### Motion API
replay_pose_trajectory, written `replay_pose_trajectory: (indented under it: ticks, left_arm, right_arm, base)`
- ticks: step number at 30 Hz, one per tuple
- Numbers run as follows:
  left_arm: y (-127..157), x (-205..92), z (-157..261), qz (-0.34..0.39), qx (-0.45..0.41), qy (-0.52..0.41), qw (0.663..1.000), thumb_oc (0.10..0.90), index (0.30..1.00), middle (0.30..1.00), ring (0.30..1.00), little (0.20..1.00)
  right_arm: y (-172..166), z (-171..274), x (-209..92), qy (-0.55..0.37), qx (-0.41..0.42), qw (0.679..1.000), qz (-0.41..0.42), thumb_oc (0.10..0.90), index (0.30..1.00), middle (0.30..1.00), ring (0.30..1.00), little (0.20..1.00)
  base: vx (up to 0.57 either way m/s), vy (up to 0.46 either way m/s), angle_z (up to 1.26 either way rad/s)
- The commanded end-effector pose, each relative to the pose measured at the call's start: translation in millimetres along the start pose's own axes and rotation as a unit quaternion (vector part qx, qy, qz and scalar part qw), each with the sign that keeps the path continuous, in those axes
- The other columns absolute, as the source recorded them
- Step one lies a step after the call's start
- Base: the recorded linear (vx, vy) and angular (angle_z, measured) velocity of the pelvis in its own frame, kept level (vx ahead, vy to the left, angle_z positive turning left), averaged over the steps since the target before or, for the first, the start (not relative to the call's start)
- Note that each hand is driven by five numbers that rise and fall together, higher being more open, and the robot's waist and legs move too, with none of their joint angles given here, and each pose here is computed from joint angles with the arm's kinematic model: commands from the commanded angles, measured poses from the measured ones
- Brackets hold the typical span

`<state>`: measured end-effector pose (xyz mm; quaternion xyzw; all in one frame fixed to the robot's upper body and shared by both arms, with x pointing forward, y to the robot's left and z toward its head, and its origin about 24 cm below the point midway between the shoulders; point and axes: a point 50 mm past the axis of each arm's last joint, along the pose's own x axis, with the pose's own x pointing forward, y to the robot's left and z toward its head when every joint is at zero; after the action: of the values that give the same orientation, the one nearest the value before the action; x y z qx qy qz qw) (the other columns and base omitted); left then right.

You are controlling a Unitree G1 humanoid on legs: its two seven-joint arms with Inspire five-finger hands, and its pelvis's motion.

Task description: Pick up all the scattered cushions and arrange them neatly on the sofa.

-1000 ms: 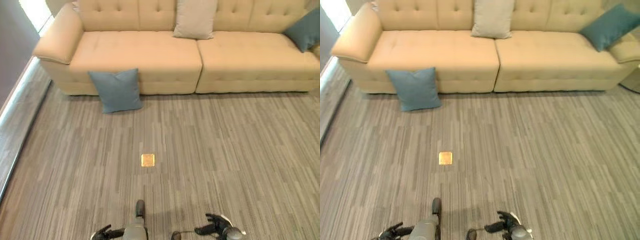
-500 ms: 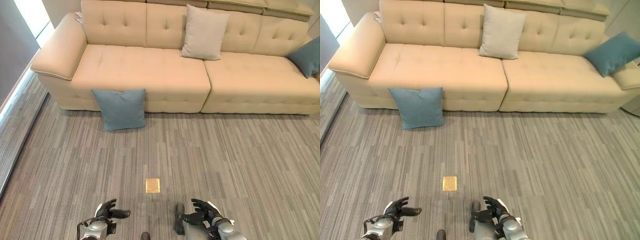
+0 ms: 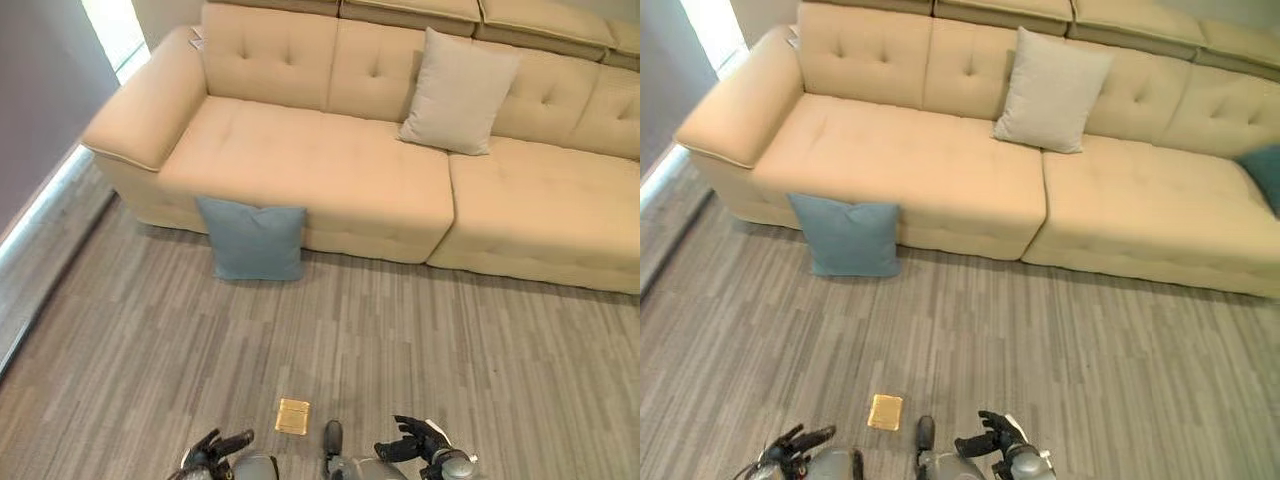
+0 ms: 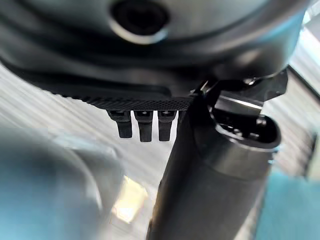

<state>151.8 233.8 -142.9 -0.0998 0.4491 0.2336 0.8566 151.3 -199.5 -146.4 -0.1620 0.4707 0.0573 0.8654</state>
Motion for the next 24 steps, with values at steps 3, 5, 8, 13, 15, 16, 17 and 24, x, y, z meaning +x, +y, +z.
replay_pose_trajectory:
  ticks: [3,5,8,13,15,16,17,24]
  left_arm:
    - [4,-2,-1,0.029,-0.090,-0.020,0.995,0.800,0.900,0.900,0.900,0.900]
    - [-1,-2,1,0.029,-0.132,-0.023,0.991,0.800,0.900,0.900,0.900,0.900]
    - [-6,-3,2,0.012,-0.115,-0.031,0.993,0.800,0.900,0.900,0.900,0.900]
    - [-10,-3,2,-0.002,-0.100,-0.026,0.995,0.800,0.900,0.900,0.900,0.900]
    - [-7,-4,-8,-0.001,-0.080,-0.006,0.997,0.800,0.900,0.900,0.900,0.900]
    - [-7,-4,-9,-0.001,-0.081,-0.006,0.997,0.800,0.900,0.900,0.900,0.900]
    - [-6,-4,-13,-0.001,-0.070,0.004,0.998,0.800,0.900,0.900,0.900,0.900]
    - [3,-6,-27,0.006,-0.051,0.035,0.998,0.800,0.900,0.900,0.900,0.900]
  right_arm:
    - [0,-12,-6,-0.007,-0.046,0.999,-0.006,0.800,0.900,0.900,0.900,0.900]
    - [1,-17,-7,0.001,0.003,1.000,-0.015,0.800,0.900,0.900,0.900,0.900]
    - [4,-15,-7,-0.005,0.077,0.997,-0.021,0.800,0.900,0.900,0.900,0.900]
    - [15,-30,-10,0.027,0.107,0.994,-0.009,0.800,0.900,0.900,0.900,0.900]
    - [18,-40,-12,0.046,0.117,0.992,-0.007,0.800,0.900,0.900,0.900,0.900]
    - [18,-41,-12,0.046,0.117,0.992,-0.007,0.800,0.900,0.900,0.900,0.900]
    - [18,-45,-14,0.056,0.116,0.992,-0.006,0.800,0.900,0.900,0.900,0.900]
    - [14,-63,-20,0.084,0.111,0.990,-0.015,0.800,0.900,0.900,0.900,0.900]
  base:
    - [0.36,0.272,-0.46]
    - [0.37,0.366,-0.39]
    - [0.16,0.221,-0.03]
    - [0.29,0.322,-0.08]
    - [0.39,0.214,-0.13]
    - [0.27,0.089,0.00]
    - [0.40,0.093,0.13]
    - [0.50,0.096,0.18]
